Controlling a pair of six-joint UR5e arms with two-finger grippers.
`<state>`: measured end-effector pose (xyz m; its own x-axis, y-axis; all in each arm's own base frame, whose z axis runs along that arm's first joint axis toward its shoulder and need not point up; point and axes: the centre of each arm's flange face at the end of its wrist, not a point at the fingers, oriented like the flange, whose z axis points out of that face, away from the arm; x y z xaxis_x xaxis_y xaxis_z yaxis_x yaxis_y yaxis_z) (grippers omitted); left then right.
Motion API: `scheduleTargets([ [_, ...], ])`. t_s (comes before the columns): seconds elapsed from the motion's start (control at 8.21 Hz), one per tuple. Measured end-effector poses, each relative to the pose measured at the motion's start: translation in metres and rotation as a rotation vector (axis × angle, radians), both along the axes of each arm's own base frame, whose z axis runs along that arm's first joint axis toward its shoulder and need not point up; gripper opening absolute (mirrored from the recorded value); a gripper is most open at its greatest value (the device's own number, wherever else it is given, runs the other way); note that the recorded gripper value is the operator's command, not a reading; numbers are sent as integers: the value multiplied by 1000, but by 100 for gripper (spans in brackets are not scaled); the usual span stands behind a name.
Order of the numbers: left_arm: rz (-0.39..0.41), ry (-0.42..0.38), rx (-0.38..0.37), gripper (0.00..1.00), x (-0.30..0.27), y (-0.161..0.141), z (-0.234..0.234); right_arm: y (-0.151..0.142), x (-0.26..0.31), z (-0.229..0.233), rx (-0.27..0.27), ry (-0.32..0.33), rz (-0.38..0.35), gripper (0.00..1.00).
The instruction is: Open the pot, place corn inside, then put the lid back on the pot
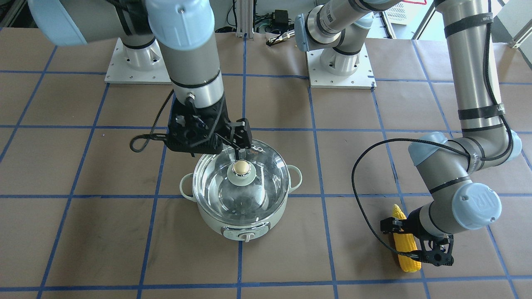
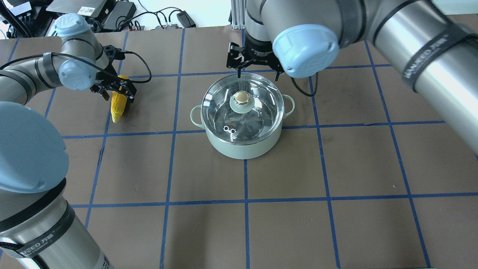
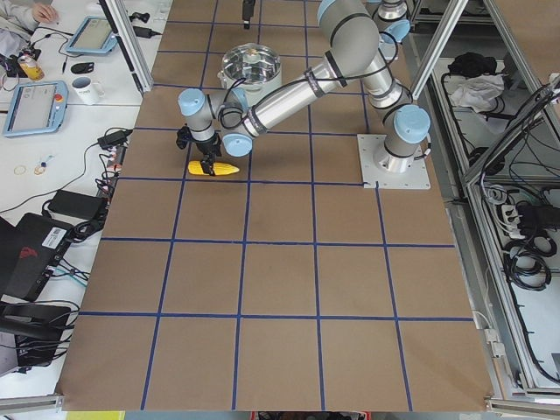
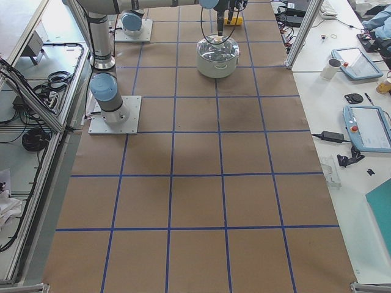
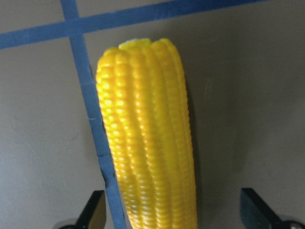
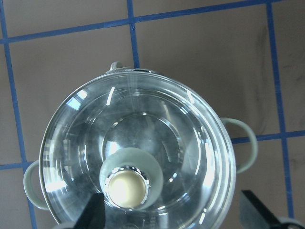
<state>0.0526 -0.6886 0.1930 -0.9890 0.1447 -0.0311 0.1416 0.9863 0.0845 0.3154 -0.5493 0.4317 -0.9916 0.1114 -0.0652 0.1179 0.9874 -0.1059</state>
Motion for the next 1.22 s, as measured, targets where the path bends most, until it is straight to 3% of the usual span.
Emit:
scheduleTargets([
  [0.12, -1, 1, 4, 0, 0, -1, -4, -4, 26, -27, 0, -2, -3, 100],
  [0.37, 1, -1, 10, 0, 1, -2, -8, -5, 50, -60, 11, 7, 1, 100],
  [0.61, 0, -10, 4, 0, 2, -3, -3, -3, 52, -77, 28, 19, 6, 89],
  [0.73, 1, -13, -2, 0, 2, -2, 2, -2, 52, -82, 33, 21, 13, 81],
  [0.97, 0, -31, -22, 0, 3, -1, 22, -1, 52, -86, 38, 23, 21, 54],
  [1.1, 1, -55, -34, 0, 4, 3, 40, -1, 52, -86, 39, 24, 23, 32],
  [1.22, 7, -69, -39, 0, 4, 8, 61, -1, 52, -86, 39, 24, 24, 23],
])
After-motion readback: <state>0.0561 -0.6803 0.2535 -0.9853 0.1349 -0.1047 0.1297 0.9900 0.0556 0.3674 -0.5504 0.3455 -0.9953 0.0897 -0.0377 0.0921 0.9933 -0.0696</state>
